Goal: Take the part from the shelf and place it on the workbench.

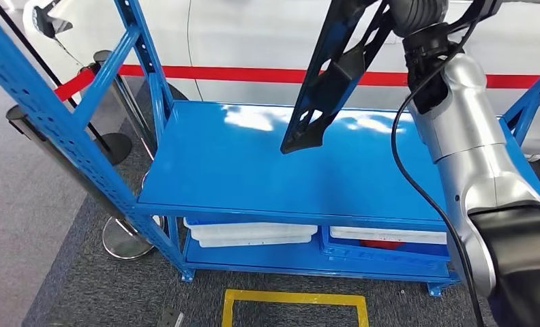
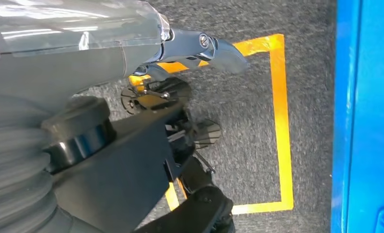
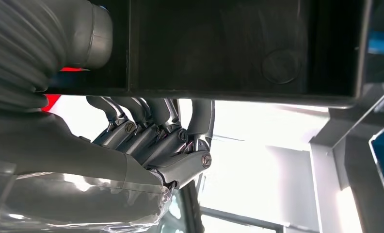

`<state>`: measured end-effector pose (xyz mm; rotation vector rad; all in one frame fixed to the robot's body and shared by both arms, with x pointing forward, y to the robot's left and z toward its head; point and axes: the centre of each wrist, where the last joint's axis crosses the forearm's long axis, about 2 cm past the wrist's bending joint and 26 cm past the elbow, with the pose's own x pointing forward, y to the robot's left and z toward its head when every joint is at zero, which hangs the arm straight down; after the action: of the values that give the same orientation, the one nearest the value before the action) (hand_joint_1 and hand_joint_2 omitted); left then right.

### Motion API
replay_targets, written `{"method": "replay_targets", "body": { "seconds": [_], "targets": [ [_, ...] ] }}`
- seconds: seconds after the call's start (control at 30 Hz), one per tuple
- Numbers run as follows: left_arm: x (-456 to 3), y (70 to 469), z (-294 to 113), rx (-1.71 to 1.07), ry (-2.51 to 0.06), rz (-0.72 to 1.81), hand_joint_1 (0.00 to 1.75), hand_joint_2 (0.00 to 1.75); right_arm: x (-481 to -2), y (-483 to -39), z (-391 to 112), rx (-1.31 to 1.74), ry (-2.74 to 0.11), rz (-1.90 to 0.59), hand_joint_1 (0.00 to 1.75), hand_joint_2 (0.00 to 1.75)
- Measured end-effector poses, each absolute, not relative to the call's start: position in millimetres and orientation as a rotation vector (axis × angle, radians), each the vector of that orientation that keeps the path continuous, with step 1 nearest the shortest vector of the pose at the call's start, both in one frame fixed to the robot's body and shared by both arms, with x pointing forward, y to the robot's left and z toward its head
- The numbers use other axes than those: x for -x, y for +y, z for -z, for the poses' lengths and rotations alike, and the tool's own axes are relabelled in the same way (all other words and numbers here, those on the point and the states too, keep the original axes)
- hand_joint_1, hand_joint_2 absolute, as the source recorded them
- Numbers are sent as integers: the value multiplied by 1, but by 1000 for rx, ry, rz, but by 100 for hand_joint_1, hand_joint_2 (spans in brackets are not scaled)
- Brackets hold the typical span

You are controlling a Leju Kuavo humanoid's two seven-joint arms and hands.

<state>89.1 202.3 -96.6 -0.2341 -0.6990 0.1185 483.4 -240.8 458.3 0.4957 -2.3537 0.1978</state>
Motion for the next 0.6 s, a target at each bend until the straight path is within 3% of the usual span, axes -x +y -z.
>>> {"method": "replay_targets", "body": {
  "seconds": [0.6],
  "targets": [
    [-88, 207, 98, 176, -680, -92, 0, 175, -482, -234, -472, -484, -2361, -170, 175, 175]
  ]
}}
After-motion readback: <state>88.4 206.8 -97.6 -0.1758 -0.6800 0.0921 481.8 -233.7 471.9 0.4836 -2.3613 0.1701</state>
